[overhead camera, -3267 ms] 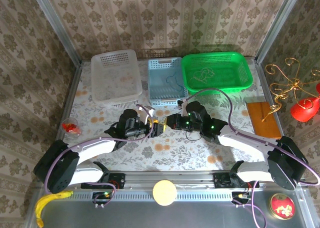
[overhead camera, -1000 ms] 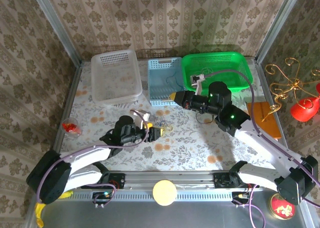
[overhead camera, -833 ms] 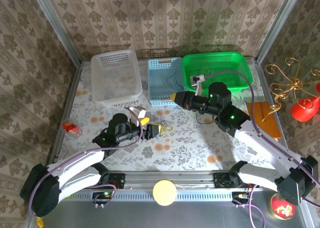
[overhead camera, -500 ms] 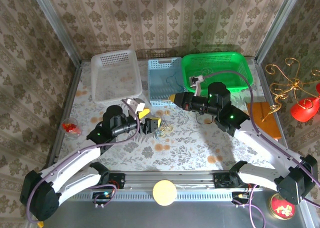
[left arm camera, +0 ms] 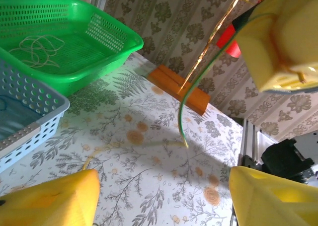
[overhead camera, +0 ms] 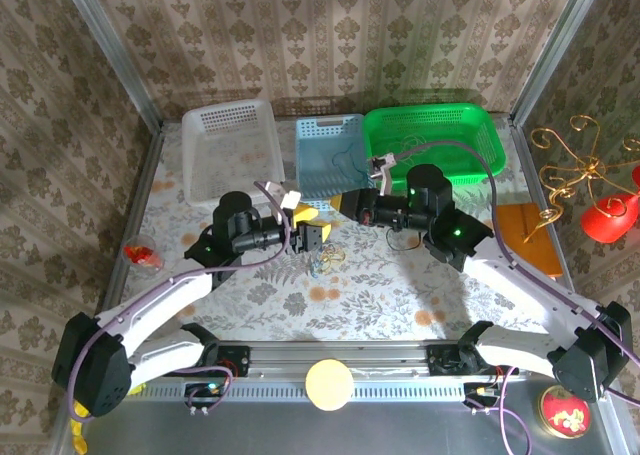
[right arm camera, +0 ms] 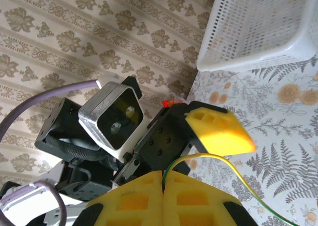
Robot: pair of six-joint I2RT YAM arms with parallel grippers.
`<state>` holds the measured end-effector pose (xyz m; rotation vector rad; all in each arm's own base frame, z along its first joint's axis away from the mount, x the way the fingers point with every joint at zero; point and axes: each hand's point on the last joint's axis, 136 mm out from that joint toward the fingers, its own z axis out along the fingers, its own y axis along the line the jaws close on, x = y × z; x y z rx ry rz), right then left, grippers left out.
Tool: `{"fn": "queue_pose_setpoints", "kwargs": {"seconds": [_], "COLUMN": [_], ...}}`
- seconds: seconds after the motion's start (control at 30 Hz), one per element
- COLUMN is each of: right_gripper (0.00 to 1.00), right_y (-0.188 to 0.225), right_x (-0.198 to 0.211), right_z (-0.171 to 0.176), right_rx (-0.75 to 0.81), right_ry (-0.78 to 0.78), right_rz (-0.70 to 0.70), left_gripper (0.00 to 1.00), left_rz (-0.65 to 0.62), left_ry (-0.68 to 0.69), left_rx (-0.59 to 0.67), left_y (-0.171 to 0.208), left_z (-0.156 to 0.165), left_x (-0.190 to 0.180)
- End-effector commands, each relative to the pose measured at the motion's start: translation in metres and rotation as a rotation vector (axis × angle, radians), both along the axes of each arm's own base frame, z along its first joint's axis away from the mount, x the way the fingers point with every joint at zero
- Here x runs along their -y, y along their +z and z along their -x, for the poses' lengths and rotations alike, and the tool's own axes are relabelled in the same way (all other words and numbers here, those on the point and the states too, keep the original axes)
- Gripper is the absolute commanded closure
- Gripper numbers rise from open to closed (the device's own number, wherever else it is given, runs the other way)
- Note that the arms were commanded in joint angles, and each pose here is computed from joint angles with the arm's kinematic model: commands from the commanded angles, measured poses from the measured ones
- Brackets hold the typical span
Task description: Untangle the cables
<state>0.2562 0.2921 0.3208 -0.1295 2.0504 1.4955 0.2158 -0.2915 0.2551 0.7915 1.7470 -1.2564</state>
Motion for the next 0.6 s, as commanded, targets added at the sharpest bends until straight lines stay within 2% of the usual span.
{"fn": "queue_pose_setpoints", "kwargs": {"seconds": [0.0,0.3,0.47,0.57], "right_gripper": [1.0,1.0,1.0,1.0], "right_y": [0.018,0.022,0.026,0.027], "right_x": [-0.009,-0.029,-0.033,-0.034], "right_z": [0.007,0.018,0.022,0.024], "right_rx": [0.043,0.05,0.056,0.057], "right_ry": [0.046,0.099,0.111,0.112], "right_rz": [-0.017,-0.029,-0.034,-0.039], "left_gripper": [0.33,0.44,0.46,0.52], "left_rz": [0.082,0.109,0.108,0.106], "left_ry": [-0.048,-0.049,-0.037,-0.032], "left_rx": [0.055,0.046,0.045,0.045], "left_y": [0.031,0.03,0.028,0.027], "left_z": [0.001,-0.001,-0.003,-0.004], "left_x": [0.005,0.007,0.005,0.004]}}
